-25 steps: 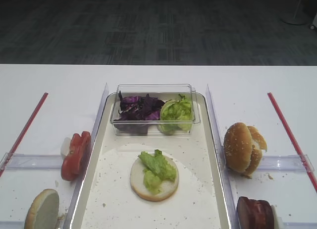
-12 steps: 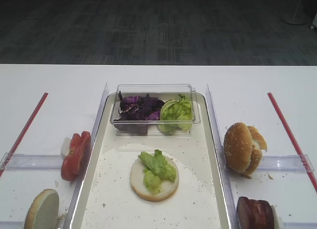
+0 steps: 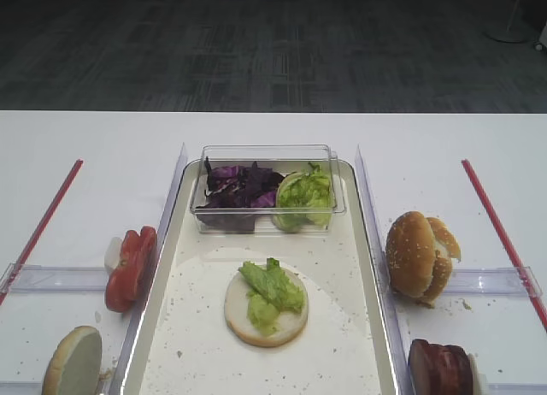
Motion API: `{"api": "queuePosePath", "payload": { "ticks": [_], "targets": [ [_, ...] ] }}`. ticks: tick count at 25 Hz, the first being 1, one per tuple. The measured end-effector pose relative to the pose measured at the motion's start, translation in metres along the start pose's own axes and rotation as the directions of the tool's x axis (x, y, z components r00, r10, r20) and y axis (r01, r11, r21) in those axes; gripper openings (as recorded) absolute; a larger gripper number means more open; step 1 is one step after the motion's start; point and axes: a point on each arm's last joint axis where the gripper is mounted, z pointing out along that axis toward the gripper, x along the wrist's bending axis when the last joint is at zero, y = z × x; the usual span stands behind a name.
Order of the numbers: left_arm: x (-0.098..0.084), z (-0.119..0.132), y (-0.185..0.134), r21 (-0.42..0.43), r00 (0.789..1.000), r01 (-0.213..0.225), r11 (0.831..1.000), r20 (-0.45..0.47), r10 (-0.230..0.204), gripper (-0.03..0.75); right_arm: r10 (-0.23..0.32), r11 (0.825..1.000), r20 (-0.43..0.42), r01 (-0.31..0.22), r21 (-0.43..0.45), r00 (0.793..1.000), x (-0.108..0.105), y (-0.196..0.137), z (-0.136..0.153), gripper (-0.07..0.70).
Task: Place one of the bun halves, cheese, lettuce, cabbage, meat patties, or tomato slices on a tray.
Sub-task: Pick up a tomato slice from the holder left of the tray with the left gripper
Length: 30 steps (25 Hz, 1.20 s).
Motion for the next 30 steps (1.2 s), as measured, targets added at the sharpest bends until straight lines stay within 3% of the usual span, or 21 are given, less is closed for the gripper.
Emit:
{"api": "queuePosePath", "payload": {
  "ticks": [4,7,11,14,20,27,30],
  "targets": [
    [0.0,0.002,0.001,0.014,1.0,0.0,1.0,0.0,0.0,0.566,0.0,1.0,0.0,0.0,0.0,1.0,0.0,0.0,0.0,0.615],
    [0.0,0.012,0.008,0.105,1.0,0.001,0.994,-0.003,0.0,0.566,0.0,1.0,0.0,0.0,0.0,1.0,0.0,0.0,0.0,0.615],
    [0.0,0.034,0.02,0.279,1.0,0.001,0.96,-0.008,0.001,0.566,0.0,1.0,0.0,0.0,0.0,1.0,0.0,0.0,0.0,0.615],
    [-0.001,0.054,0.027,0.412,1.0,0.003,0.911,-0.012,0.002,0.566,0.0,1.0,0.0,0.0,0.0,1.0,0.0,0.0,0.0,0.615],
    [-0.001,0.091,0.032,0.619,1.0,0.006,0.785,-0.018,0.006,0.566,0.0,1.0,0.0,0.0,0.0,1.0,0.0,0.0,0.0,0.615],
    [0.0,0.121,0.03,0.756,1.0,0.007,0.654,-0.019,0.012,0.566,0.0,1.0,0.0,0.0,0.0,1.0,0.0,0.0,0.0,0.615],
    [0.0,0.13,0.028,0.792,1.0,0.008,0.61,-0.02,0.013,0.566,0.0,1.0,0.0,0.0,0.0,1.0,0.0,0.0,0.0,0.615]
  ]
}}
